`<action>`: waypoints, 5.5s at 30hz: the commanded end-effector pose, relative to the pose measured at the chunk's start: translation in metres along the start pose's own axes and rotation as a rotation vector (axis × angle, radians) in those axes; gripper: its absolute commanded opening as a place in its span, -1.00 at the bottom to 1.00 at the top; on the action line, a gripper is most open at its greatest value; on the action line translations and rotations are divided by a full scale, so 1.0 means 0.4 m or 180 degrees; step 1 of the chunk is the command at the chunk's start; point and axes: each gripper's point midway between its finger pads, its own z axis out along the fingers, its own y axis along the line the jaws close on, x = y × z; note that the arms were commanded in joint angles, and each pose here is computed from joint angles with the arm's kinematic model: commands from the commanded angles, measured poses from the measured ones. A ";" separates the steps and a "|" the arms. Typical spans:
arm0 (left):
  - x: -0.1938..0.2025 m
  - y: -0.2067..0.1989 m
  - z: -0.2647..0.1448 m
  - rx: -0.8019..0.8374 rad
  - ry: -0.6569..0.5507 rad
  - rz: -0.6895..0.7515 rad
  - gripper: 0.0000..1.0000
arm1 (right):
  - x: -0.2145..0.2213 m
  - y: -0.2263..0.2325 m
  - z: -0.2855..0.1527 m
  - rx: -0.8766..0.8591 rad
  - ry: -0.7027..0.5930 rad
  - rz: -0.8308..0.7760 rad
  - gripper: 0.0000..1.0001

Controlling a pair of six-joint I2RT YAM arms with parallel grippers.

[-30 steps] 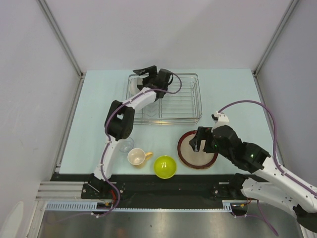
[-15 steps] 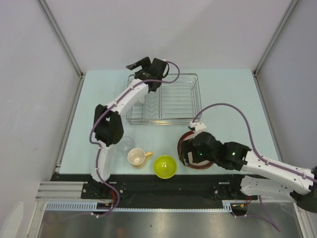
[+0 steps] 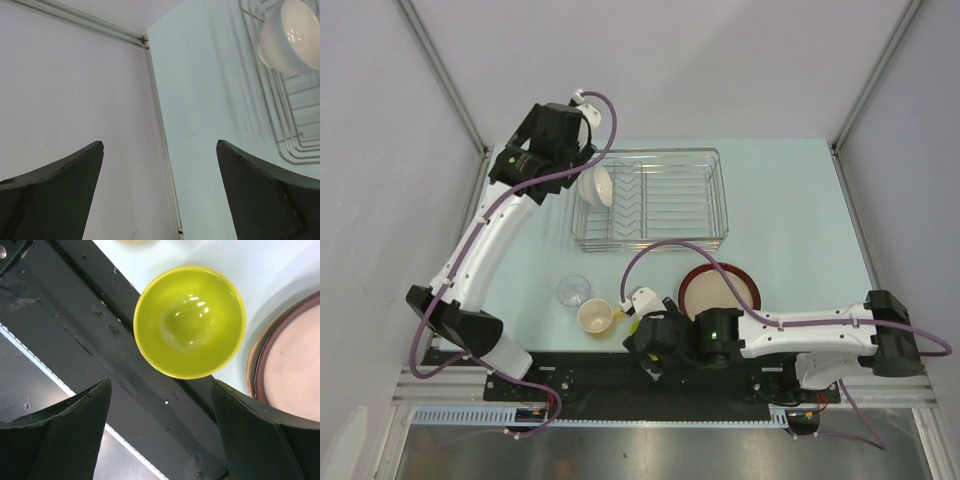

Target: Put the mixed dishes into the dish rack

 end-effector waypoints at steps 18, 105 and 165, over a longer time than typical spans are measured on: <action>0.127 -0.080 -0.012 0.0800 0.0159 -0.0640 1.00 | -0.054 0.008 0.092 0.0070 0.0005 -0.0072 0.54; 0.063 -0.517 -0.256 0.3403 -0.0156 -0.0601 1.00 | -0.535 -0.414 -0.019 0.0251 -0.1049 0.1585 -1.00; 0.023 -0.192 0.179 -0.0677 0.0416 0.1335 -0.99 | -0.333 -0.623 -0.346 0.0905 -0.1772 0.2456 1.00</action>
